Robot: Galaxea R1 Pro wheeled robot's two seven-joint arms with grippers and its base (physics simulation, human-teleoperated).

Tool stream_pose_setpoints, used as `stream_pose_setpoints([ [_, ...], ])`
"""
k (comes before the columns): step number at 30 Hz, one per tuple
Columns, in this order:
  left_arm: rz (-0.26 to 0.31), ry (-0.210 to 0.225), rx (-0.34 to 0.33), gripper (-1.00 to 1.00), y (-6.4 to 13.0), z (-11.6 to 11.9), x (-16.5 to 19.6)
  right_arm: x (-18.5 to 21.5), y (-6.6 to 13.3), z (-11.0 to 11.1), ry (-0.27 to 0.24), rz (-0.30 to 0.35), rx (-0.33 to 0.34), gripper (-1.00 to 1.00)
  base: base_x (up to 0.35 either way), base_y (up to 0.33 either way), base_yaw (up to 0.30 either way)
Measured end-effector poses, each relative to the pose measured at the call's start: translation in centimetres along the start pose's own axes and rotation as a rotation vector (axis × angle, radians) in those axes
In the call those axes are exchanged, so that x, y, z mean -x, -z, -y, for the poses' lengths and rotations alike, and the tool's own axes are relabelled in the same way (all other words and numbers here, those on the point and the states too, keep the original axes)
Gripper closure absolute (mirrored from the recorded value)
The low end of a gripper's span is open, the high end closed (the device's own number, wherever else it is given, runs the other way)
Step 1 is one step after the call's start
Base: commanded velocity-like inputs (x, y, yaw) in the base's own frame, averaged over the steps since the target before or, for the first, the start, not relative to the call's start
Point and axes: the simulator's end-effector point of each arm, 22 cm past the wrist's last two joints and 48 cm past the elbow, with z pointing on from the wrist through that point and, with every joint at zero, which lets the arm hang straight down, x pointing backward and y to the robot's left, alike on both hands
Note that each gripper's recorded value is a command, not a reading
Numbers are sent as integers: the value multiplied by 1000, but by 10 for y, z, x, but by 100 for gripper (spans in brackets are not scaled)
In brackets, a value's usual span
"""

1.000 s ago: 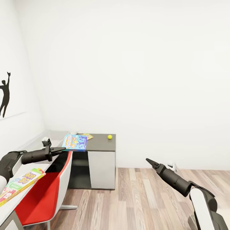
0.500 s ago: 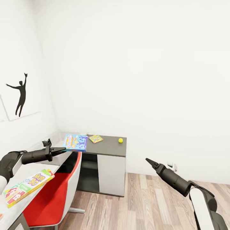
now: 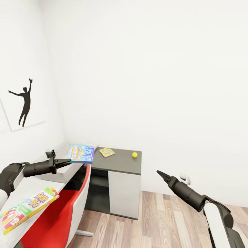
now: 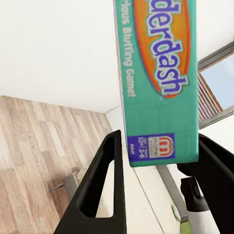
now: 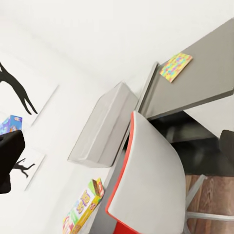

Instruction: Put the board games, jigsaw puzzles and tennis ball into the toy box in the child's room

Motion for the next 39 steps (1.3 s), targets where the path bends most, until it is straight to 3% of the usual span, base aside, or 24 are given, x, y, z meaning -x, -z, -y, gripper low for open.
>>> stream_pose_setpoints([
  [39, -5, 2, -14, 100, -8, 2, -2, -3, -2, -2, 6, -10, 4, -100, 195, -142, 289],
])
